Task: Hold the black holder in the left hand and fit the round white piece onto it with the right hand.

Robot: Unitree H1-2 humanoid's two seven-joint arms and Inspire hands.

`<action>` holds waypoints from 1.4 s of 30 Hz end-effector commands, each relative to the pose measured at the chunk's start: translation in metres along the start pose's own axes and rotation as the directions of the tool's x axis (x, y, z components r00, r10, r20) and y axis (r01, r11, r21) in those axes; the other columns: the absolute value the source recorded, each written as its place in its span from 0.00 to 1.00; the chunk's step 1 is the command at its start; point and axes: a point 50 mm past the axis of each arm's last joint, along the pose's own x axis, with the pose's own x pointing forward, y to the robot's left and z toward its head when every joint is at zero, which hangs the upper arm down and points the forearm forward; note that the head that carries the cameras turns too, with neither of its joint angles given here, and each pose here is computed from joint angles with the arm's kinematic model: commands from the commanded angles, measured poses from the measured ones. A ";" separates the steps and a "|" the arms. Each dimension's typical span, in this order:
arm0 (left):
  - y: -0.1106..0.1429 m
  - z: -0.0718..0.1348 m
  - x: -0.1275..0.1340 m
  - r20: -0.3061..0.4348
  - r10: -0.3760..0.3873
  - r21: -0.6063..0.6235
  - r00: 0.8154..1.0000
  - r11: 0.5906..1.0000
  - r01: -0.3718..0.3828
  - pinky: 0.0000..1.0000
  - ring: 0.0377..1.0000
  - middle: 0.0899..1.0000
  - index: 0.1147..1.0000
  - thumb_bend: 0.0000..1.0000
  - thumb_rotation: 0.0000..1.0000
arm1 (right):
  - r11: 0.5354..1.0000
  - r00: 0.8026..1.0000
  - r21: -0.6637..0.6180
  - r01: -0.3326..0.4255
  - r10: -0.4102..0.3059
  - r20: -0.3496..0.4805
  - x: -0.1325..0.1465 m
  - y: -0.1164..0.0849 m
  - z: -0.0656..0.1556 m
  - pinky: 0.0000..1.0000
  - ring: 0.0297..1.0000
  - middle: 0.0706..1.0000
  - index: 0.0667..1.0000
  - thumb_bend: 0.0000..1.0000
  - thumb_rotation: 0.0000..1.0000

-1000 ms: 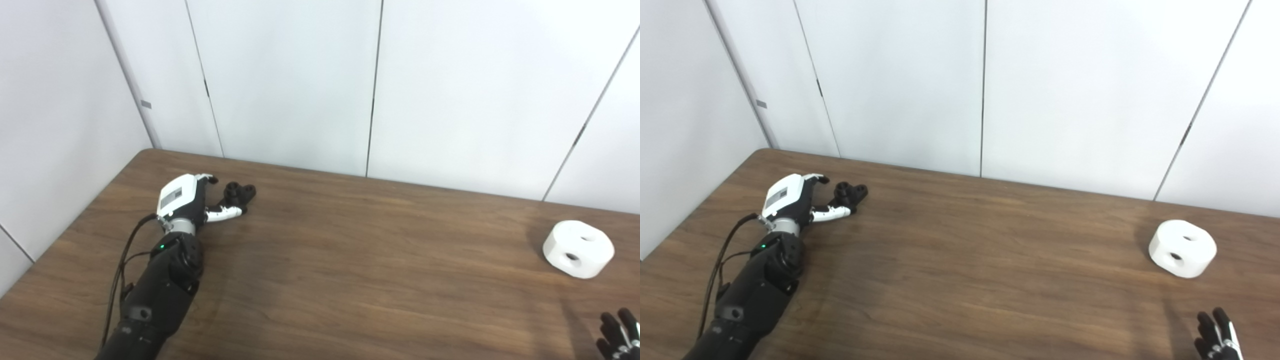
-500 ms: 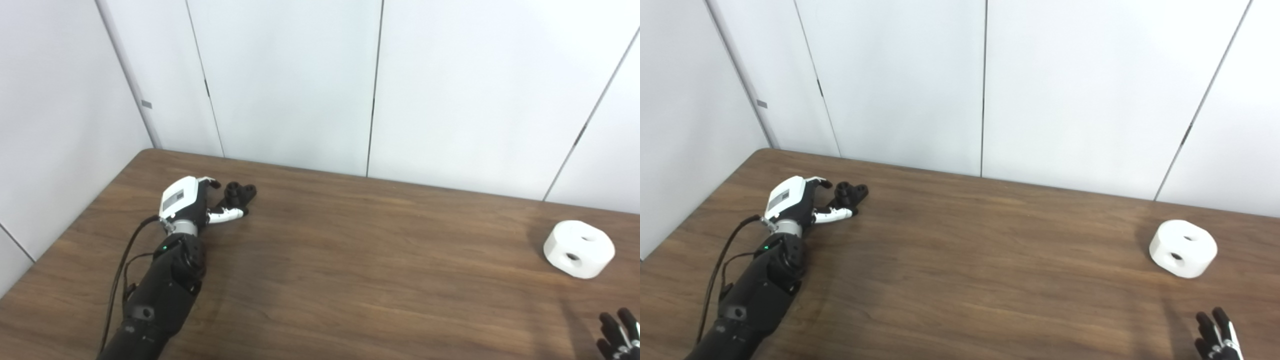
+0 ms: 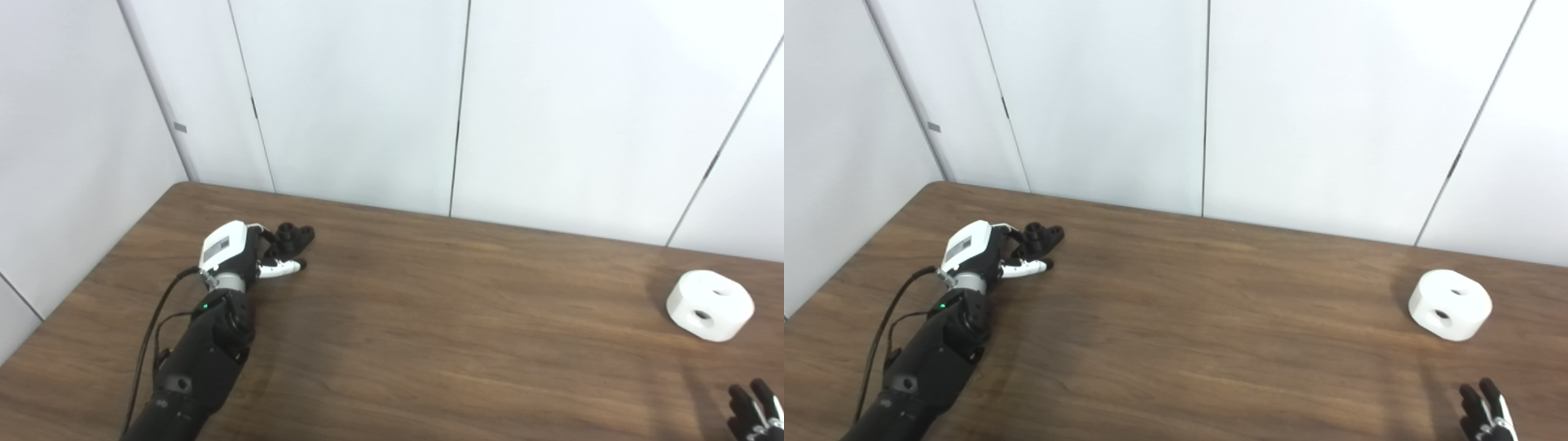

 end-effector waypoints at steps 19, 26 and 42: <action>0.017 0.012 0.023 0.010 0.083 0.002 0.997 0.997 -0.083 0.95 0.94 0.86 0.63 0.83 0.35 | 1.000 1.000 0.029 0.007 -0.006 -0.018 -0.011 0.007 -0.006 1.00 0.96 0.94 0.97 0.54 0.98; 0.015 0.008 0.024 0.028 0.093 0.022 0.995 0.995 -0.094 0.93 0.92 0.84 0.60 0.84 0.28 | 0.999 1.000 0.037 0.010 -0.009 -0.021 -0.010 0.007 -0.006 1.00 0.96 0.93 0.96 0.55 0.96; 0.007 0.000 0.022 0.040 0.106 -0.031 0.994 0.994 -0.105 0.86 0.85 0.73 0.42 0.52 0.05 | 0.999 1.000 0.046 0.008 -0.007 -0.016 -0.009 0.007 -0.008 1.00 0.96 0.93 0.96 0.54 0.94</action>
